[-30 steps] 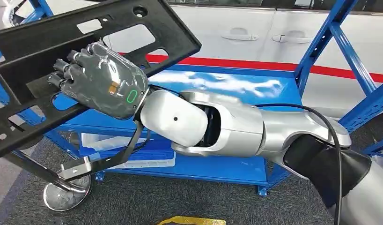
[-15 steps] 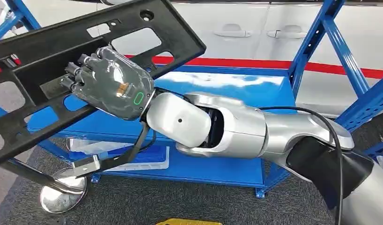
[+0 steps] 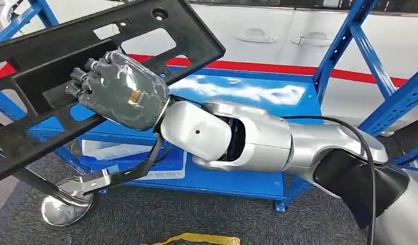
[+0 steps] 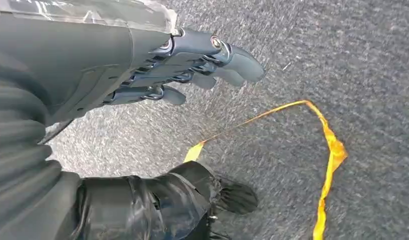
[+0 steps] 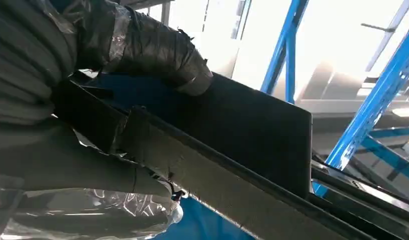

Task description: Take the parts from the cabinet and place them on the table.

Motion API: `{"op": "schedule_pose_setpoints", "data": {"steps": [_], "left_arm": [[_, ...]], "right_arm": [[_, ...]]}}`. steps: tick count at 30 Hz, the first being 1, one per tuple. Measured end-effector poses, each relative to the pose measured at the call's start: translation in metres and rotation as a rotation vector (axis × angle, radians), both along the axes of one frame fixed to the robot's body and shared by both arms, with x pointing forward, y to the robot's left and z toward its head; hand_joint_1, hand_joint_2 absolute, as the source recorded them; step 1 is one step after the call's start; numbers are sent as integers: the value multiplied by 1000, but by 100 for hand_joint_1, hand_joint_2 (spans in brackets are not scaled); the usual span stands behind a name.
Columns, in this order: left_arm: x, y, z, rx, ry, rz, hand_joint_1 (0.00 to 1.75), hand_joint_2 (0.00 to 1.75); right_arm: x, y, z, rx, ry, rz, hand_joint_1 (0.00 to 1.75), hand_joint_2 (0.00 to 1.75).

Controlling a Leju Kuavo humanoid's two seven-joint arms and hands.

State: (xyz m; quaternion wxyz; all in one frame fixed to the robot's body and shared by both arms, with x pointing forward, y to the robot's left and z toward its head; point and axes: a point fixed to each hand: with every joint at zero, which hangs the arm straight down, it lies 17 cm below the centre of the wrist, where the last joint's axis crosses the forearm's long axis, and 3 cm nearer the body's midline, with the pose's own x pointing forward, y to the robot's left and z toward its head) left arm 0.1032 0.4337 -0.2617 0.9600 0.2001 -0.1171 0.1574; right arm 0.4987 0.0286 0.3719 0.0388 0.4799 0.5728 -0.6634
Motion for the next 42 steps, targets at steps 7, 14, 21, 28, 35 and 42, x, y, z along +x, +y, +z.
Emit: {"op": "schedule_pose_setpoints", "data": {"steps": [7,14,21,28,35,42], "left_arm": [[0,-1,0,-2,1,-2,0,175],[-4,-1,-1,-7,17,2,0,175],[-2,-5,-2,-4,29,-39,0,175],[-2,-7,-2,-11,32,-26,0,175],[-4,-9,-3,-20,43,-22,0,175],[-7,-15,-5,-39,45,-21,0,175]], "right_arm": [[1,0,4,-1,-6,1,175,175],[0,0,3,-2,-4,4,175,175],[0,0,2,2,-4,0,175,175],[3,-3,-4,-11,30,-12,175,175],[3,-3,-5,-12,34,-15,175,175],[1,2,-4,-10,44,-8,175,175]]}}
